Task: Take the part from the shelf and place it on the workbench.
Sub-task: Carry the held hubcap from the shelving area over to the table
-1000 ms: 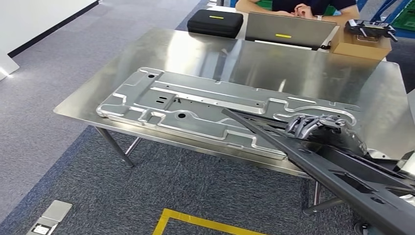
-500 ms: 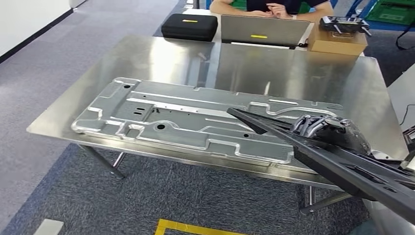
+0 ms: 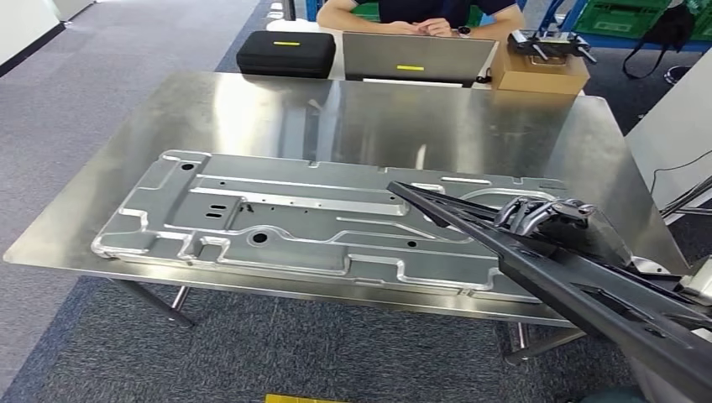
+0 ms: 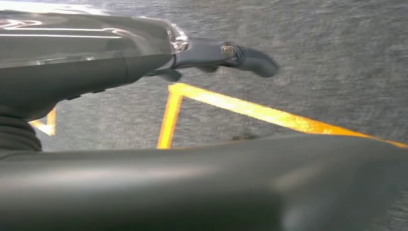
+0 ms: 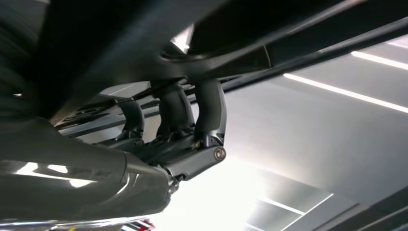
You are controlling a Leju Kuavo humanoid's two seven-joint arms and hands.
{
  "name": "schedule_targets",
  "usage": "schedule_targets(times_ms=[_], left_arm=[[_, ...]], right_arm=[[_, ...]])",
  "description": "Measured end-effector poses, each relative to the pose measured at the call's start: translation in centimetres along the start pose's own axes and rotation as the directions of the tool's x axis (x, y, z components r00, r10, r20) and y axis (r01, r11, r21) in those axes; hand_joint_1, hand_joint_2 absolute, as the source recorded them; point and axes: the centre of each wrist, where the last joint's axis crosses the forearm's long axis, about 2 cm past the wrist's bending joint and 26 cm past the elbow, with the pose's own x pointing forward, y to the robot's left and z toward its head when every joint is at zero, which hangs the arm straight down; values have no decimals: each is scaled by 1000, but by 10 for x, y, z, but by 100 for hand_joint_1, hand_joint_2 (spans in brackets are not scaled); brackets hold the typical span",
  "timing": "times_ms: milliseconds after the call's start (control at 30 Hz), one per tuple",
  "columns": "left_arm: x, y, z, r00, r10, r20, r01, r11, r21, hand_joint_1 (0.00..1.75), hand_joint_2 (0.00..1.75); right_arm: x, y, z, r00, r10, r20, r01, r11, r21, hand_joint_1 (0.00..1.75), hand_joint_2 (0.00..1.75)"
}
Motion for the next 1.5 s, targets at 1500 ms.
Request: schedule_targets(times_ms=[1500], left_arm=[[16, -23, -2, 984, -176, -7, 176, 983, -58, 0, 175]], right_arm=[[-82, -10, -138, 918, 220, -331, -226, 974, 22, 175, 175]])
